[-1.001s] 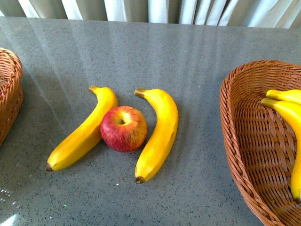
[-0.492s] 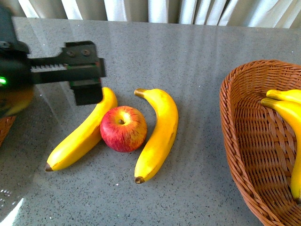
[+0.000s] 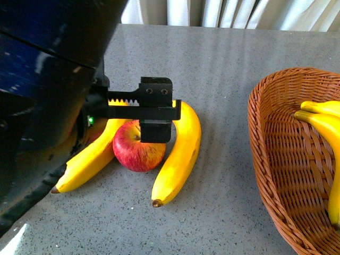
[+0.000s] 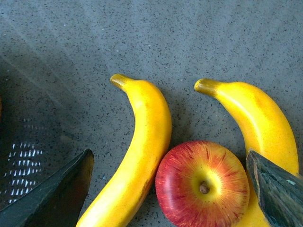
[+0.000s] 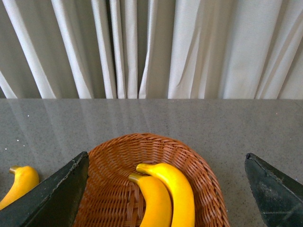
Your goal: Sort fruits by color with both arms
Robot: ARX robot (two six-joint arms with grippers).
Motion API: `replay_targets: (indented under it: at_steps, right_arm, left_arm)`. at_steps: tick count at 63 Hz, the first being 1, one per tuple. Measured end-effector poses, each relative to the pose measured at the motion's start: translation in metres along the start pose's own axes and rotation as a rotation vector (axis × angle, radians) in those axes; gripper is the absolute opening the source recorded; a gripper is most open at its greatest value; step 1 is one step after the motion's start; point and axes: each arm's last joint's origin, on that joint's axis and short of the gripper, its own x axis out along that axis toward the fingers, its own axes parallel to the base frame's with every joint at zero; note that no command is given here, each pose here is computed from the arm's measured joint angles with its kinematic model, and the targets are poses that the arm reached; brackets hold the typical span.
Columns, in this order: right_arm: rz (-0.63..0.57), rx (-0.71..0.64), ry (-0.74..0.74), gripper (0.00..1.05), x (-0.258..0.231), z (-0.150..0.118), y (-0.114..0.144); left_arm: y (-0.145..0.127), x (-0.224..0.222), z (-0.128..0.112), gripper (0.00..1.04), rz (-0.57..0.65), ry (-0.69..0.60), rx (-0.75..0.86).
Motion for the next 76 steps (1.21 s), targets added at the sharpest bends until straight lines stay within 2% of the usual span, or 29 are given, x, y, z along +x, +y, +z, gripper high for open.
replay_targets:
  at_steps: [76]
  right_arm:
    - [0.0, 0.0, 0.0, 0.96, 0.0, 0.0, 0.0]
  left_arm:
    - [-0.018, 0.023, -0.02, 0.96, -0.065, 0.072, 0.044]
